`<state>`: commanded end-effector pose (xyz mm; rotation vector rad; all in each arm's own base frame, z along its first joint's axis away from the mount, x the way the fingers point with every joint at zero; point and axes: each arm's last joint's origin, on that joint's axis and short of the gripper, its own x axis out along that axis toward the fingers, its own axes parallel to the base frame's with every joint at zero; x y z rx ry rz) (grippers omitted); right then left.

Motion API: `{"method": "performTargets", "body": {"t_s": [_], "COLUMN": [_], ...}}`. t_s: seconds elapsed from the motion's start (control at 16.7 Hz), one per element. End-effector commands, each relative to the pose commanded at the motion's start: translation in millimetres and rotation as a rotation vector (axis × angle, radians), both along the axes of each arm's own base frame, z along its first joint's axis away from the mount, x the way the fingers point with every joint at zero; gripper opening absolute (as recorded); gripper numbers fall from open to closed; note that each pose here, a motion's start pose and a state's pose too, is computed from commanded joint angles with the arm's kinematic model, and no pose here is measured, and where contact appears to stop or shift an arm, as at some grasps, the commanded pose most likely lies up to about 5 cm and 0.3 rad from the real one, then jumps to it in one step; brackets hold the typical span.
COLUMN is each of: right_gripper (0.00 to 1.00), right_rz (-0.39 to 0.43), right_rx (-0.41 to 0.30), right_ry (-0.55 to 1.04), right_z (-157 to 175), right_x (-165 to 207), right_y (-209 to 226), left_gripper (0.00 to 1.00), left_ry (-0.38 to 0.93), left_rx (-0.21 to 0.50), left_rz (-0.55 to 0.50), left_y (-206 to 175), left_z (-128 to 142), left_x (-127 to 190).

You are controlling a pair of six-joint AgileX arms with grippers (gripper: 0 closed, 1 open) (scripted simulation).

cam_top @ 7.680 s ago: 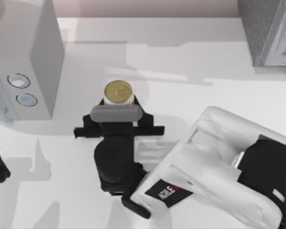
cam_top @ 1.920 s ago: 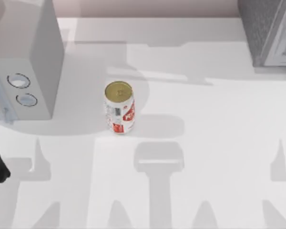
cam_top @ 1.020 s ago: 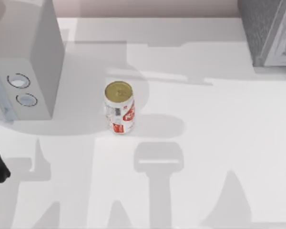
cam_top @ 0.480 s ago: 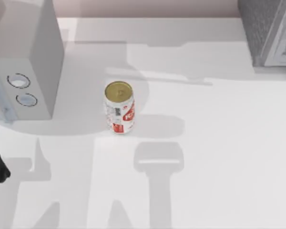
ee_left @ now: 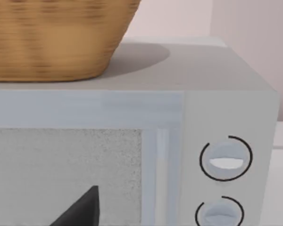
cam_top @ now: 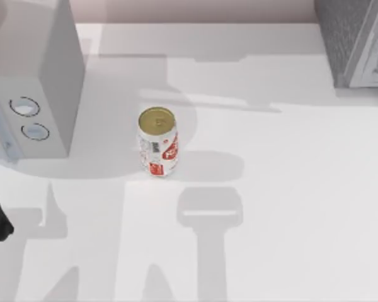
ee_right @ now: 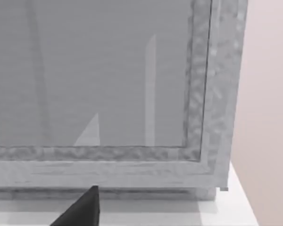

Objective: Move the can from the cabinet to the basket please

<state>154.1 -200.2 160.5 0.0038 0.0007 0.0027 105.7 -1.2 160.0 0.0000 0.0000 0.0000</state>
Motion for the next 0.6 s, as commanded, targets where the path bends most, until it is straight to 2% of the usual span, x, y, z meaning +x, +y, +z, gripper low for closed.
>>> {"method": "performTargets", "body": {"t_s": [0.3,0.48,0.6], "right_gripper": [1.00,1.00,1.00], "right_rz": [0.002,0.005,0.006], "right_rx": [0.010,0.019,0.023], "right_ry": [0.008,0.013,0.014], "right_z": [23,60,98], "right_x": [12,25,32], "right_y": [-26,-51,-66], "left_gripper": [1.00,1.00,1.00], "left_ry": [0.000,0.000,0.000], "left_rx": [0.000,0.000,0.000], "left_rz": [0.000,0.000,0.000], "left_y": [0,0,0], "left_z": [0,0,0], "left_x": [0,0,0]}}
